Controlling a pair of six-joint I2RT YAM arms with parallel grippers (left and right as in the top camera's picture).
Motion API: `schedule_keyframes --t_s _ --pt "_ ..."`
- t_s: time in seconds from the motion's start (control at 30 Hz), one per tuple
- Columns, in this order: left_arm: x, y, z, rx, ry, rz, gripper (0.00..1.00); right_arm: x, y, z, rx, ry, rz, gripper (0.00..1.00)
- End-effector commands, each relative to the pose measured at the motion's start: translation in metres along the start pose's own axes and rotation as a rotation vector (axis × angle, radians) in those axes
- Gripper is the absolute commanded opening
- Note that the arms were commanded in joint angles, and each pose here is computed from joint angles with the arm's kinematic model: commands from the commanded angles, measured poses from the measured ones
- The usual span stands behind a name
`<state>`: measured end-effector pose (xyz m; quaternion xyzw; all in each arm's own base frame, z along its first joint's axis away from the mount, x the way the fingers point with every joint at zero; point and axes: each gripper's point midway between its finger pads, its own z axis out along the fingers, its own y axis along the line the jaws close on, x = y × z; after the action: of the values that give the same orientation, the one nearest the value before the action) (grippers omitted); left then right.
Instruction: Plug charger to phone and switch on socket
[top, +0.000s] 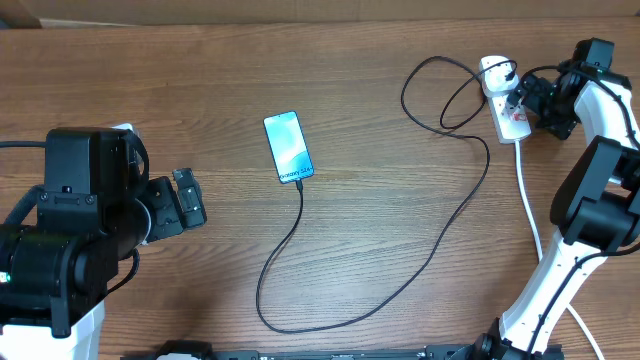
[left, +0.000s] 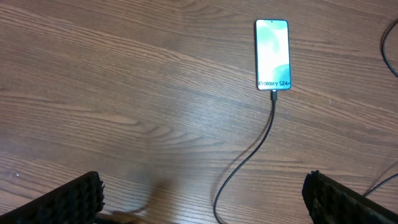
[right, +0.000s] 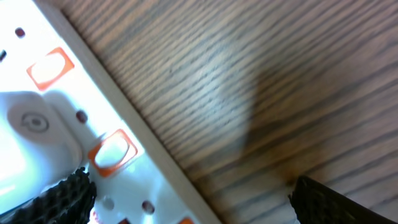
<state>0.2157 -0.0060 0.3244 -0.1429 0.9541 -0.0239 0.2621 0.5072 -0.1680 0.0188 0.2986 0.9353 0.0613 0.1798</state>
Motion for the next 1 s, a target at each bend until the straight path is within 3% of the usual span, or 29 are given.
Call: schedule_keyframes --t_s 0.0,0.23,0.97 --pt "-0.003 0.004 0.002 -0.03 -0.009 0.004 1.0 -0.013 -0.01 -0.01 0.052 -0.031 0.039 1.0" --pt "-0.003 0.004 0.001 -0.033 -0.009 0.004 1.0 -0.039 -0.033 -0.034 0.101 -0.125 0.173 1.0" --pt "-0.003 0.004 0.002 -0.033 -0.008 0.003 0.99 -0.026 -0.017 -0.006 0.074 -0.123 0.137 1.0"
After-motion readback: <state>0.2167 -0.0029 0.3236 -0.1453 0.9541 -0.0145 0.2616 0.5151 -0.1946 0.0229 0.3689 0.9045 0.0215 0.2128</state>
